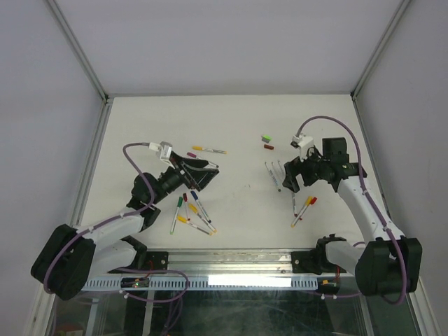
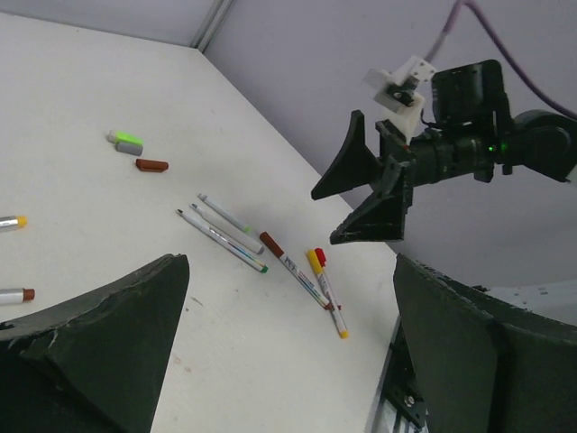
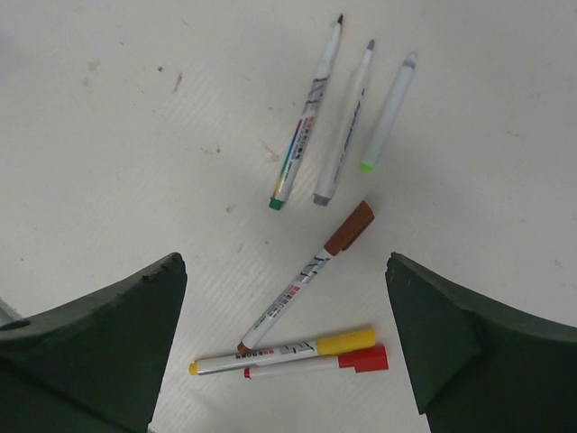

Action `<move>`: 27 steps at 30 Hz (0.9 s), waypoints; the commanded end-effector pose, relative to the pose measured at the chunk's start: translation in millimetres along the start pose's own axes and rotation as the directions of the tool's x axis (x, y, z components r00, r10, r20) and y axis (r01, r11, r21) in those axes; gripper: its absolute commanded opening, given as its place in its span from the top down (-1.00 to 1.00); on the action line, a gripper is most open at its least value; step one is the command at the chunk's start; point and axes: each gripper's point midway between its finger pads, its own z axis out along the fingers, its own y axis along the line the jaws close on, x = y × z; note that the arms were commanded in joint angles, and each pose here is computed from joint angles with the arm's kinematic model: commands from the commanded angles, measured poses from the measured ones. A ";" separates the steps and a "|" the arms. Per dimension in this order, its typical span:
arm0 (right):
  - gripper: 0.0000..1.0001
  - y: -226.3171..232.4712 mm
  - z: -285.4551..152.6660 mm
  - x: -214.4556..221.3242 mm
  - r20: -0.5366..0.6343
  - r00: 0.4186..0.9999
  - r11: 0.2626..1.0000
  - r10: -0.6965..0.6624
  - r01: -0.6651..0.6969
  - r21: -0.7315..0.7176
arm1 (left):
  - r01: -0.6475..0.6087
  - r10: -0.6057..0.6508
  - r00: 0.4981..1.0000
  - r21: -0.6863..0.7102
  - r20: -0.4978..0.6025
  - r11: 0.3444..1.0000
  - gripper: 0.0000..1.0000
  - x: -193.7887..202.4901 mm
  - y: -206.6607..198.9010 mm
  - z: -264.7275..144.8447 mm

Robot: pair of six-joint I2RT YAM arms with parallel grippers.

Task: Open the pen caps
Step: Pick up the pen from the center of the board.

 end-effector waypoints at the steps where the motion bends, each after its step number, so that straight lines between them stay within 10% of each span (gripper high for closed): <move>1: -0.86 -20.8 -3.6 26.0 -0.108 0.994 0.992 -0.015 0.028 0.121 | 0.007 -0.010 0.994 0.030 0.110 1.000 -0.98 -18.9 -15.5 -22.9; 27: -0.55 -23.9 21.9 76.4 -0.339 0.939 0.990 0.049 -0.002 0.140 | 0.207 -0.203 0.977 -0.049 0.066 0.977 -0.98 19.8 4.2 -49.8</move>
